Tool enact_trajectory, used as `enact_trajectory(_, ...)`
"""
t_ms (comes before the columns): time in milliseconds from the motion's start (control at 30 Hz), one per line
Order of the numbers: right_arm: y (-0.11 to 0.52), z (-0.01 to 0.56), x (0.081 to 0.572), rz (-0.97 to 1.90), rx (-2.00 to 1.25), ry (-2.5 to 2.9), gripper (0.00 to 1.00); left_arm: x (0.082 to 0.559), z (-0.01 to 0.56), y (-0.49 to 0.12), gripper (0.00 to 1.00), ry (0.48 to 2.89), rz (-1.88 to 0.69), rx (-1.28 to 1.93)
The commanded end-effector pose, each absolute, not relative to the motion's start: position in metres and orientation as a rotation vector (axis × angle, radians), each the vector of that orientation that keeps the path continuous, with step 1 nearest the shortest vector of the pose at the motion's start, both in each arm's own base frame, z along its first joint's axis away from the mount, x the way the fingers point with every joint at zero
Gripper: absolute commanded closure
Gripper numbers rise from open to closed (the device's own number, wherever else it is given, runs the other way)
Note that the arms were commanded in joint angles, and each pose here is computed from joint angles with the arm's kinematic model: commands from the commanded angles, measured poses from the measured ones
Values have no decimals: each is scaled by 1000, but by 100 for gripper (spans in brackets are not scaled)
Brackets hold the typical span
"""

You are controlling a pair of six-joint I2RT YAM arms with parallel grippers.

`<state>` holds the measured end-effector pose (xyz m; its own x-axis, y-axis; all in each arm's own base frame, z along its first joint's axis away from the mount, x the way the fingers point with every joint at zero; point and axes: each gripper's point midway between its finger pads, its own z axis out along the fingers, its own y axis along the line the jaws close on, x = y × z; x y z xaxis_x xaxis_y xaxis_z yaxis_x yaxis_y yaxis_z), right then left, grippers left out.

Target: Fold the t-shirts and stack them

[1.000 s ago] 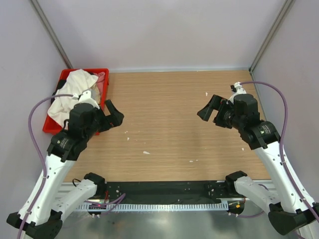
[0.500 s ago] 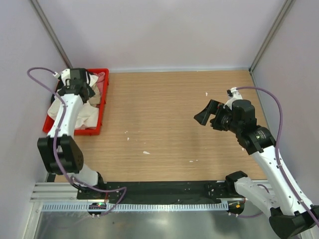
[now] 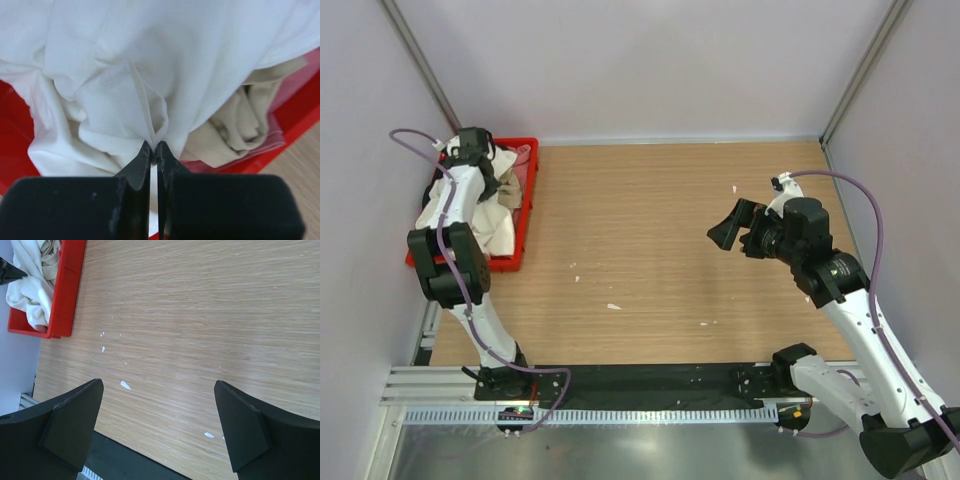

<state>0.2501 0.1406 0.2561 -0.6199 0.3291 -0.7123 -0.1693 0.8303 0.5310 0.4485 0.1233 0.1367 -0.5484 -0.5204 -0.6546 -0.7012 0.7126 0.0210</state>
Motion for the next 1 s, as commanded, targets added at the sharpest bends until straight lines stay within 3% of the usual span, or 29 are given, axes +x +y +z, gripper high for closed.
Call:
enact_trajectory(0, 138, 282, 254, 706, 91, 2048, 0, 480, 242, 107, 100, 2063, 217, -803)
enact_trajectory(200, 140, 295, 249, 753, 130, 2019, 0, 482, 425, -7, 100, 1761, -125, -466)
enact_trajectory(267, 136, 302, 249, 741, 152, 2007, 0, 460, 503, -67, 100, 1608, -355, -319)
enact_trajectory(400, 123, 310, 246, 687, 246, 2005, 0, 370, 630, -153, 100, 1266, -913, -97)
enact_trajectory(533, 117, 311, 242, 685, 306, 1992, 0, 314, 634, -218, 100, 1246, -1150, 69)
enact_trajectory(633, 116, 308, 239, 693, 337, 2000, 0, 302, 583, -246, 100, 1368, -1218, 104)
enact_trajectory(667, 114, 307, 238, 686, 346, 2001, 0, 316, 522, -258, 100, 1508, -1202, 78)
enact_trajectory(767, 103, 294, 237, 621, 394, 2013, 1, 314, 437, -257, 100, 1679, -1158, -29)
enact_trajectory(800, 100, 286, 238, 597, 409, 2028, 1, 310, 359, -264, 100, 1849, -1123, -65)
enact_trajectory(867, 94, 275, 239, 552, 446, 2041, 1, 294, 305, -264, 100, 1957, -1114, -121)
enact_trajectory(900, 90, 264, 242, 515, 462, 2057, 2, 275, 243, -266, 96, 2096, -1084, -124)
enact_trajectory(933, 89, 259, 245, 502, 471, 2063, 2, 266, 222, -267, 74, 2149, -1080, -116)
enact_trajectory(967, 89, 257, 250, 494, 456, 2053, 3, 253, 205, -266, 67, 2201, -1092, -102)
